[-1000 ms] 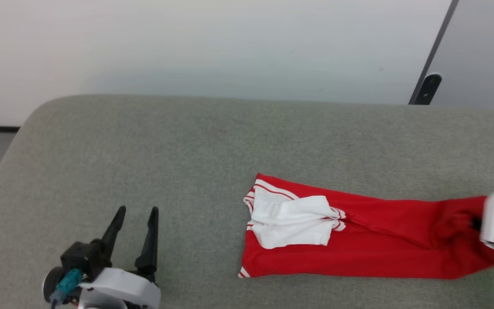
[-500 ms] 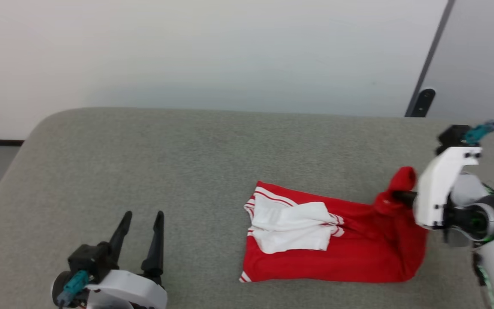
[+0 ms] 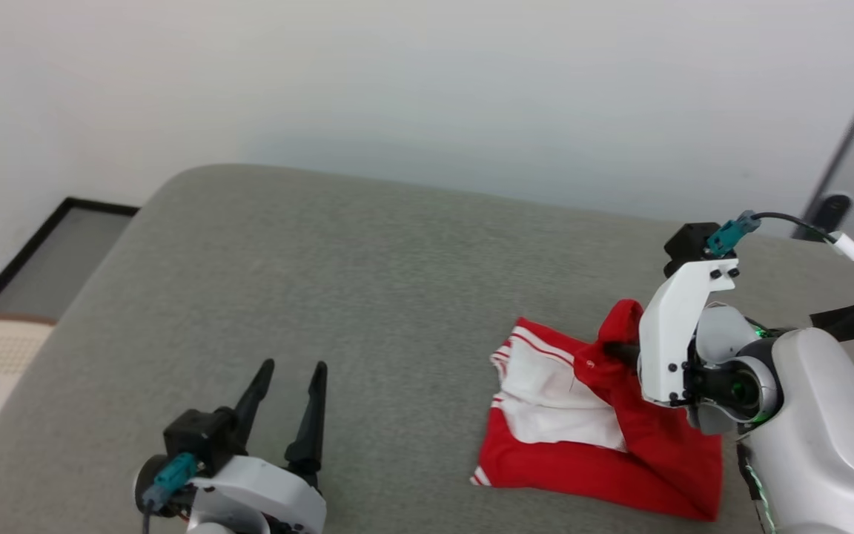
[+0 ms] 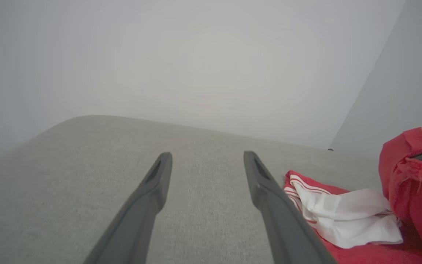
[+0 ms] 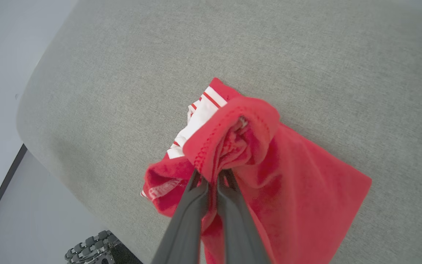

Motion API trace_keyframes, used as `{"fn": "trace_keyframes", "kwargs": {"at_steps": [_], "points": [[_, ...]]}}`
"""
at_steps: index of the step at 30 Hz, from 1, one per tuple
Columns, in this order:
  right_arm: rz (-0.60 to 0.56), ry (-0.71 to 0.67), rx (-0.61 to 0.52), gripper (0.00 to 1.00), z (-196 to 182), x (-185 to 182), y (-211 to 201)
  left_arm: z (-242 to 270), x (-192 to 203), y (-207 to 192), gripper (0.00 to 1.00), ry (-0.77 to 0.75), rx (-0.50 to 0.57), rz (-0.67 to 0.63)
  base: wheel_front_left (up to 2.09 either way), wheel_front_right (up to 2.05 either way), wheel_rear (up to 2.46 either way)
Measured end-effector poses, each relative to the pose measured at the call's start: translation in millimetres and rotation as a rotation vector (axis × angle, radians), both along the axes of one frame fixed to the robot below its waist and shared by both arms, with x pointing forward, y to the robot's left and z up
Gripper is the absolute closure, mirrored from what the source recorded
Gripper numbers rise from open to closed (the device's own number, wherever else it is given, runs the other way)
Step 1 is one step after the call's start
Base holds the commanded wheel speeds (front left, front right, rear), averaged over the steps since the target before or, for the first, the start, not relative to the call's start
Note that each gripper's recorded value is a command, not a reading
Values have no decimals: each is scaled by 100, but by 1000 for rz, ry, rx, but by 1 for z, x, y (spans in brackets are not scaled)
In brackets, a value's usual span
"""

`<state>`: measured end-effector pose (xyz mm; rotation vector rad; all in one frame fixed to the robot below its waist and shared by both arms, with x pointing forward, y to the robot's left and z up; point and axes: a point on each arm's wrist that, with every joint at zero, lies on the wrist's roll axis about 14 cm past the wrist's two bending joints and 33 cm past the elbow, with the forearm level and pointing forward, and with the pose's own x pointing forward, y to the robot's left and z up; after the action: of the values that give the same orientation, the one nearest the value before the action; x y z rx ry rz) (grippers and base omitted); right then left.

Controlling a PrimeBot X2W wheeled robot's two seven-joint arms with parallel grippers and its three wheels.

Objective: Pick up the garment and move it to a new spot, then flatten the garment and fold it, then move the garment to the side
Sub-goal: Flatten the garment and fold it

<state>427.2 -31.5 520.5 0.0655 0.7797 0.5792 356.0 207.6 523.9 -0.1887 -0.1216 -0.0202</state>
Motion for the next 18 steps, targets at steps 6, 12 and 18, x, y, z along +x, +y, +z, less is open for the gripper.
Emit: {"fn": "trace_keyframes", "kwargs": {"at_steps": [6, 12, 18], "points": [[55, 35, -40, 100, -13, 2, 26, 1, -9, 12, 0, 0, -10, 36, 0, 0, 0], [105, 88, -86, 100, -34, 1, 46, -2, -12, 21, 0, 10, -21, 67, 0, 0, 0], [137, 103, -127, 100, -53, 1, 58, -5, -11, 23, 0, 21, -30, 77, 0, 0, 0]]}}
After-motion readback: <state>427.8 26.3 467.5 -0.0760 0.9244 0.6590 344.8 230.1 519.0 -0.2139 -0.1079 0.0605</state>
